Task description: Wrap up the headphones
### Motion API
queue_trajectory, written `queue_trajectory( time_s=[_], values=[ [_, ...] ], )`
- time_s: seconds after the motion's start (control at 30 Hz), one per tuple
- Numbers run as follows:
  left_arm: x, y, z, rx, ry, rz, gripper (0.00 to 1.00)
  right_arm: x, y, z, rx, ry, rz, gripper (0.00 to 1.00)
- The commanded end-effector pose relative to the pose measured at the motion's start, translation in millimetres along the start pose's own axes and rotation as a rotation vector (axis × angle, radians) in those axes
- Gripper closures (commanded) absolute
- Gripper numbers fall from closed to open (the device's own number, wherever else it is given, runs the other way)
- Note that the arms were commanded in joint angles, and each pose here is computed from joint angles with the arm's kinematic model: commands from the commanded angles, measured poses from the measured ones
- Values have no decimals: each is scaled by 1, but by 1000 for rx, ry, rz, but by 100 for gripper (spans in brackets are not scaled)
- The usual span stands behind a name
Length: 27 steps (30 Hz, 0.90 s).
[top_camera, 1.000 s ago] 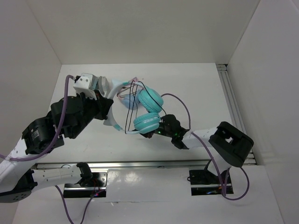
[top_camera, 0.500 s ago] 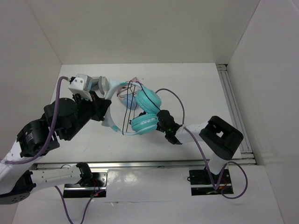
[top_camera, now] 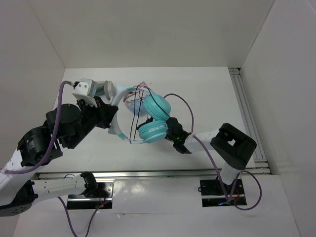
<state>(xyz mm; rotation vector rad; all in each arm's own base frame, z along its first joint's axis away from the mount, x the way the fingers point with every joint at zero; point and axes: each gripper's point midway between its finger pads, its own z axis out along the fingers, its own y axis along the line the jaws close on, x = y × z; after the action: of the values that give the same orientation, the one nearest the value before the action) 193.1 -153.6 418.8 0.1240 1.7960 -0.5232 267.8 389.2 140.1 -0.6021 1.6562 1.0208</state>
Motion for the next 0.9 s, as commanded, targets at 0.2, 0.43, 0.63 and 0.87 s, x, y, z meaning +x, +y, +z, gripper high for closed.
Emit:
queue_trajectory(
  time_s=[0.2,0.43,0.63,0.87],
  values=[
    [-35,-8,-10,37,-118,-128,100,2,3,-11,1,-51,-23,88],
    [-38,-8,-12,41,-125,-133,100,15,9,-19,-23,-32,-13,75],
    [-38,-8,-12,41,-125,-133,100,19,10,-21,-33,-21,-4,73],
    [-37,-5,-13,32,-129,-134,100,9,25,-27,-103,-52,9,70]
  ],
)
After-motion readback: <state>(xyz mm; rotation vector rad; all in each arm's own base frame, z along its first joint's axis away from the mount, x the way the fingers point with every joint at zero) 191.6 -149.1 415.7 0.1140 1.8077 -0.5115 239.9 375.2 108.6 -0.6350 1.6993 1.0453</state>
